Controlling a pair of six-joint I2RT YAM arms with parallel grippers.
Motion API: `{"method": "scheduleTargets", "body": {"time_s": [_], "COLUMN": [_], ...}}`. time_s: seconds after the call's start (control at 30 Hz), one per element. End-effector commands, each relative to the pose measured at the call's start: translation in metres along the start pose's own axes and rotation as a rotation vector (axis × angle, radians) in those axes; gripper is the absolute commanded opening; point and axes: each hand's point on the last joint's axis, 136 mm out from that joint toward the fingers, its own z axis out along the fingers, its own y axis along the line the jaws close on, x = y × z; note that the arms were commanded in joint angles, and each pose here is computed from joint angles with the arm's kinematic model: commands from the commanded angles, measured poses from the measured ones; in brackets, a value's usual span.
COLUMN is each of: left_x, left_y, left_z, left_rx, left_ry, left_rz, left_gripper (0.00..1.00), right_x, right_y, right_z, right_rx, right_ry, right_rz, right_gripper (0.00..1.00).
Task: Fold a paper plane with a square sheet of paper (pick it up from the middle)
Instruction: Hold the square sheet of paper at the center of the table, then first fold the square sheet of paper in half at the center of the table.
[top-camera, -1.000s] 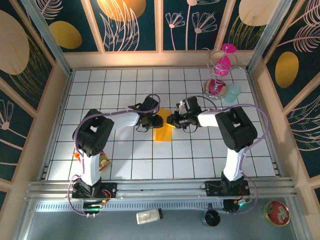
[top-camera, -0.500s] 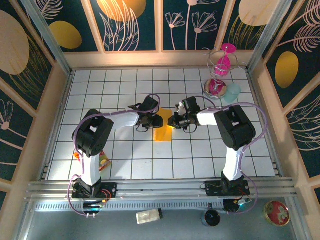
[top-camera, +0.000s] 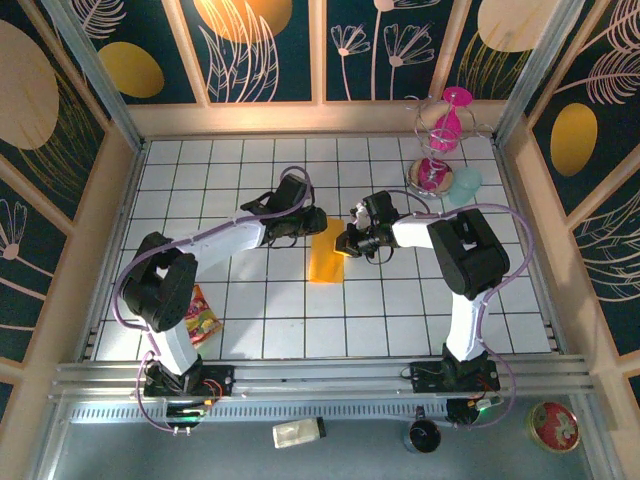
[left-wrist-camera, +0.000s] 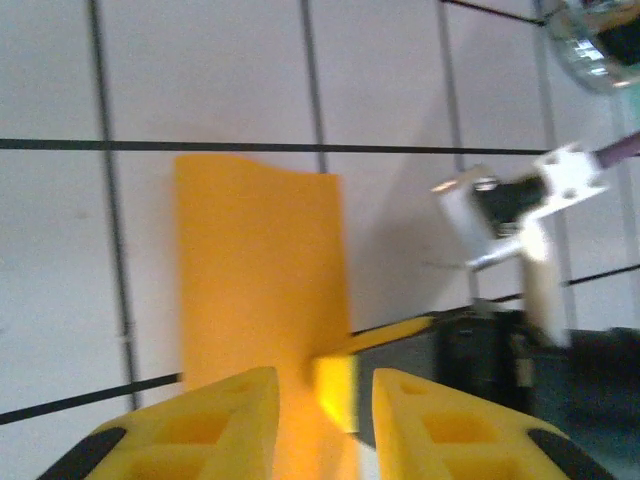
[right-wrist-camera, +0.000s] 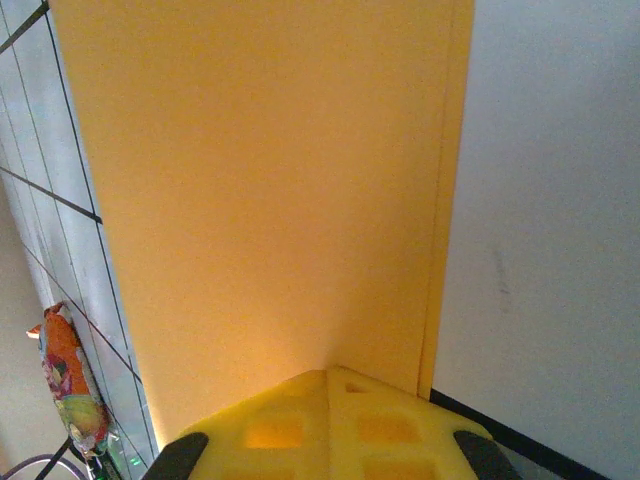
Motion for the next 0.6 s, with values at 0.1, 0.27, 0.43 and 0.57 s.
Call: {"method": "scheduleTargets", "body": {"time_s": [0.1,0.27,0.43,0.57], "left_x": [0.033,0.051,0.06,0.069], "left_y": [-0.015,0.004,0.014,0.023], "left_z": [0.023,0.039,0.05,0.06], "left_rx": [0.124,0.039,0.018,0.0], "left_ry": [0.161,0.232,0.26,0.285], "left_rz": [-0.045,-0.057,-0.073,-0.076], "left_gripper": [0.17,0.06,0.04,0.01], "right_x": [0.065,0.067,0.069,0.068], "right_y": [-0.123,-0.126,-0.127,-0.128], "right_z": [0.018,0.018,0.02,0.019], "right_rx": [0.429,0.445,0.449,0.454], "right_ry": [0.134,0.134,0.139,0.137], "right_rz": [0.164,0.169,0.172,0.171], "right_gripper": [0.01,0.0,0.0,0.0]}}
